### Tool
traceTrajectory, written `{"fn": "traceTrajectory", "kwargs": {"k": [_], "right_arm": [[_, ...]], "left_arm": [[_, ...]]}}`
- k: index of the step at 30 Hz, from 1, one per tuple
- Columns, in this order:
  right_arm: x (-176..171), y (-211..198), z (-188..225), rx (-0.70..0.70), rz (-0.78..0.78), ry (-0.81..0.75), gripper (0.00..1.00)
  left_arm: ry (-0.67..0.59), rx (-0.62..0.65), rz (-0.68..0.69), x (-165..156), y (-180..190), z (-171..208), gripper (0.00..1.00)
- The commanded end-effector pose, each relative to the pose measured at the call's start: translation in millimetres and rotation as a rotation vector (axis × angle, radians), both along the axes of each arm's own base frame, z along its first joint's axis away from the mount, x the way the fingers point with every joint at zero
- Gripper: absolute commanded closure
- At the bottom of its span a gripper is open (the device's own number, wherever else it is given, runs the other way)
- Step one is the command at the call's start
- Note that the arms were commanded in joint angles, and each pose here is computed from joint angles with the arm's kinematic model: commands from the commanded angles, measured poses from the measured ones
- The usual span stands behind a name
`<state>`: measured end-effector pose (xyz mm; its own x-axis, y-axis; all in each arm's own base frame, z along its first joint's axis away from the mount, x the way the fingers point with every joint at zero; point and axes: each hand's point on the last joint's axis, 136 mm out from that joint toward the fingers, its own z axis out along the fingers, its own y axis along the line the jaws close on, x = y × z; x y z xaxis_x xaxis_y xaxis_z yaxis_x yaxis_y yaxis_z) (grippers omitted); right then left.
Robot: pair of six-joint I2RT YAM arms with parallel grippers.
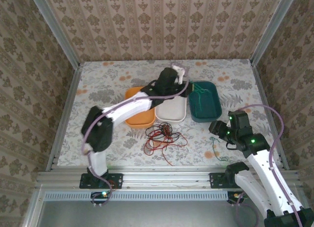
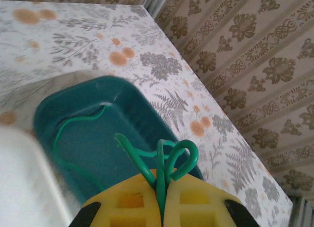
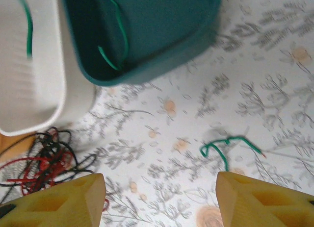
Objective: Untangle the cables
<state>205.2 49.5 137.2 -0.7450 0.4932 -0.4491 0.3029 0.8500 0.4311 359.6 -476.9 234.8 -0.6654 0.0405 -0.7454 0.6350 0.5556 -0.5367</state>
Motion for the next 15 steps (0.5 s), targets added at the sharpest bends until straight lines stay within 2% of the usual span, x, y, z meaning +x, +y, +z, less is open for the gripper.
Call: {"fn": "traceTrajectory", "kwargs": {"k": [1, 2, 5, 8, 10, 11, 13, 15], "right_arm": [[-14, -8, -14, -0.016, -0.029, 0.075, 0.38], [-15, -7, -16, -0.013, -0.023, 0.083, 0.38], [-16, -7, -18, -0.019, -0.023, 0.105, 0.37], [-16, -7, -24, -0.022, -0.018, 0.120, 0.38], [-15, -6, -28, -0.025, -0.011, 0.130, 0.38], [-14, -6, -29, -0.025, -0.009, 0.133, 0.39], [-14, -5, -34, -0.029, -0.007, 0.145, 0.39], [-14, -3, -43, -0.028, -0.005, 0.167, 0.40]], "left_arm": [[0.074, 0.009, -0.102, 6, -32, -14, 0.95], [0.091, 0.019, -0.108, 12, -40, -21, 0.92], [0.094, 0.035, -0.092, 22, -52, -25, 0.67], [0.049, 0.005, -0.052, 26, -50, -8, 0.54], [-0.007, -0.031, -0.024, 25, -43, 15, 0.33], [-0.042, -0.043, -0.010, 23, -38, 28, 0.26], [-0.105, -0.042, 0.032, 16, -25, 47, 0.17], [-0.142, 0.000, 0.106, 8, -3, 54, 0.16]]}}
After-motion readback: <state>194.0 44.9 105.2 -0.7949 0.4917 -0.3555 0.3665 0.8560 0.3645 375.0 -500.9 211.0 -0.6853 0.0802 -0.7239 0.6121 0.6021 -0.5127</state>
